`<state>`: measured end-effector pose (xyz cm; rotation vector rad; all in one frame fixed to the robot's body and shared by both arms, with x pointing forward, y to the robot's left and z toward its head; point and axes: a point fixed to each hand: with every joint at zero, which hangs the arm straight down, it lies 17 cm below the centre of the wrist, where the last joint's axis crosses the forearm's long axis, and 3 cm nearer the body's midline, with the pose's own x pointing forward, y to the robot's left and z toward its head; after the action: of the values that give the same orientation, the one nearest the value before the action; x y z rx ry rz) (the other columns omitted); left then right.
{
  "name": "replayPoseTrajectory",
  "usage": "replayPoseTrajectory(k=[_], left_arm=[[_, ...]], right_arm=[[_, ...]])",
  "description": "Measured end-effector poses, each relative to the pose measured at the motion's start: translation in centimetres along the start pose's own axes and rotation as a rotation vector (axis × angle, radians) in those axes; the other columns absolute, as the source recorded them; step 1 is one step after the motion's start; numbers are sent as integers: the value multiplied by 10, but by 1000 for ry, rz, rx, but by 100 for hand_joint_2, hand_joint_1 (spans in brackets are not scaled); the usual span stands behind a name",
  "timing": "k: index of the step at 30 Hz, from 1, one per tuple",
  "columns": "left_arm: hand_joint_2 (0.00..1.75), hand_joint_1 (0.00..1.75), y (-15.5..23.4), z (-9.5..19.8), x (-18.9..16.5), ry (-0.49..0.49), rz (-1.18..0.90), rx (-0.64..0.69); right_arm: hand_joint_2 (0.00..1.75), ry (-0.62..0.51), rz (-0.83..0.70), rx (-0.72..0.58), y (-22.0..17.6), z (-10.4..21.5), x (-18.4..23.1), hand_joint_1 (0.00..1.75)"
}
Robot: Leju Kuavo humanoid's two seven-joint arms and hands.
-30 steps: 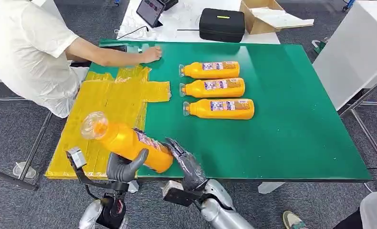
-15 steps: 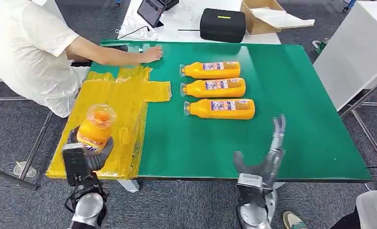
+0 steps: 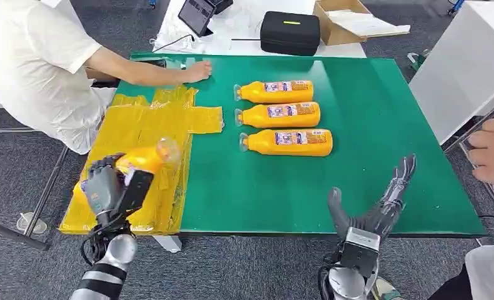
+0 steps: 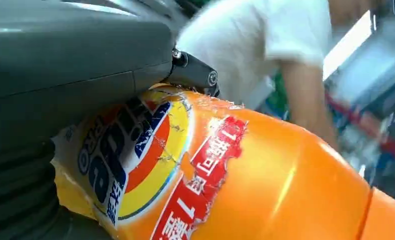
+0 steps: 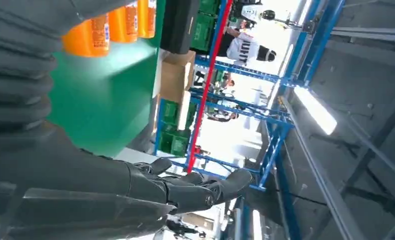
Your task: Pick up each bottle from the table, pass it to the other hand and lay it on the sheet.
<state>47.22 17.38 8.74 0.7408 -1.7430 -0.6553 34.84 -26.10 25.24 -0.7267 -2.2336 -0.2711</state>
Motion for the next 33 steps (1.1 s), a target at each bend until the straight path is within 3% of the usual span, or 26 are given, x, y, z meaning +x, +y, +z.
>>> replayPoseTrajectory(k=[5,7,8,9,12,17,18,19,23,33], left_arm=[[175,166,-33,10,-21,14,-35,-140],[175,112,-48,13,-24,5,-13,-226],[175,65,-52,13,-25,4,2,-260],[175,61,-57,12,-26,-3,5,-297],[175,24,-64,12,-32,-26,-48,-358],[175,24,-73,18,-38,-60,-87,-420],[175,5,-74,20,-40,-62,-95,-429],[175,0,-75,20,-41,-63,-100,-434],[175,0,-78,24,-47,-59,-127,-458],[175,0,-94,27,-80,103,-181,-640]], right_arm=[[175,22,-7,21,7,7,-6,0],[175,35,-17,24,10,9,-8,0],[175,42,-22,27,12,10,-10,0],[175,48,-30,31,14,11,-11,0],[175,53,-53,58,26,14,-11,0],[175,60,-71,98,40,22,-11,0],[175,62,-73,106,43,23,-11,0],[175,63,-74,113,45,25,-12,0],[175,68,-80,127,49,28,-13,0],[175,82,-90,171,62,36,-19,0]])
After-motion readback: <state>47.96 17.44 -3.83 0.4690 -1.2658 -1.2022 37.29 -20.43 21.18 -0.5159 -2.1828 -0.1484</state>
